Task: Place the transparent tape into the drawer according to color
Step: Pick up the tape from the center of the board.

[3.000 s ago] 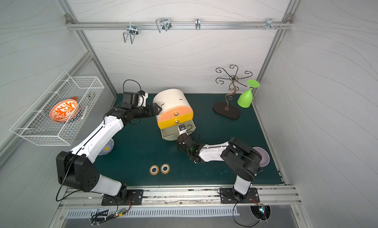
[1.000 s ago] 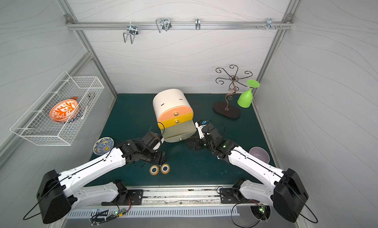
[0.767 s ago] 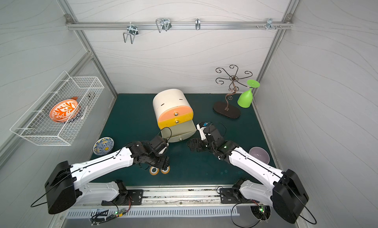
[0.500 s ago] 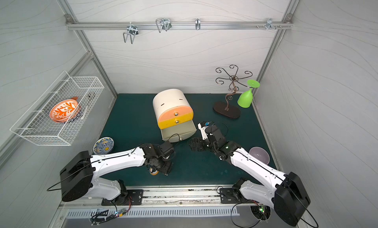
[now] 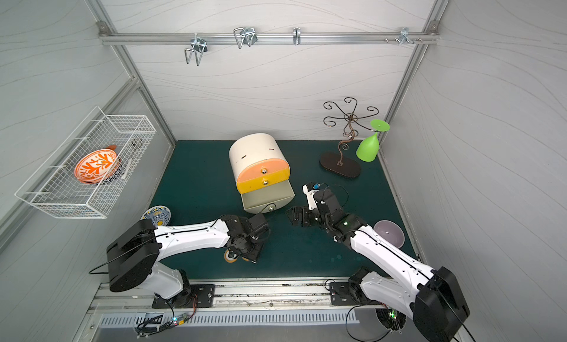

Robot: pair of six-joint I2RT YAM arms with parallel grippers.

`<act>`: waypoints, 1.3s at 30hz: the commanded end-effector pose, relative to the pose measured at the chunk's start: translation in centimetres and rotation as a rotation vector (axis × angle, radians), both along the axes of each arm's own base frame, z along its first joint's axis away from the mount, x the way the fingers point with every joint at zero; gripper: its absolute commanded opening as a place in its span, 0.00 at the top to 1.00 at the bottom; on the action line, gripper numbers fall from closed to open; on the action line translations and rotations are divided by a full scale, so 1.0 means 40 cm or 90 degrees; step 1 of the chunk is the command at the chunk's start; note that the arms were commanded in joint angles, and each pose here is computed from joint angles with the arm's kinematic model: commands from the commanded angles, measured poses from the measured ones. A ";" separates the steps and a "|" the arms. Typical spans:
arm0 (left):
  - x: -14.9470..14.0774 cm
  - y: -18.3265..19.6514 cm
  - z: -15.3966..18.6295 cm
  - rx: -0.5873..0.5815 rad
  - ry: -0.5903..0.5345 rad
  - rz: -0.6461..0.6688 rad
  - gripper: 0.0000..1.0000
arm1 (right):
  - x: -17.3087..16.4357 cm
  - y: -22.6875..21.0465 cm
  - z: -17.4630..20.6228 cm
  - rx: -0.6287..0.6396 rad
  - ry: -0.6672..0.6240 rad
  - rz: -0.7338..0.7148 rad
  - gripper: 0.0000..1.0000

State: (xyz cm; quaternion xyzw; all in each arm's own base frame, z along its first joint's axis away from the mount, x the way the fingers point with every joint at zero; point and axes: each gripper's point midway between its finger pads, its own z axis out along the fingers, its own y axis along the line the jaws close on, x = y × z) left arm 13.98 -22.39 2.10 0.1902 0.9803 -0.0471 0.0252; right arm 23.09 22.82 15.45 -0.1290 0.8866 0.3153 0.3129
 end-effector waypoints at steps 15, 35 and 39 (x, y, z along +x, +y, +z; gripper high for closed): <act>0.007 0.000 -0.026 0.066 0.010 0.002 0.76 | -0.002 -0.032 0.001 0.020 0.008 -0.018 0.01; 0.034 0.000 0.069 0.052 -0.040 0.008 1.00 | -0.007 -0.035 -0.017 0.029 0.025 -0.024 0.01; 0.053 -0.004 0.127 0.041 -0.071 0.004 1.00 | -0.006 -0.037 -0.019 0.028 0.023 -0.026 0.01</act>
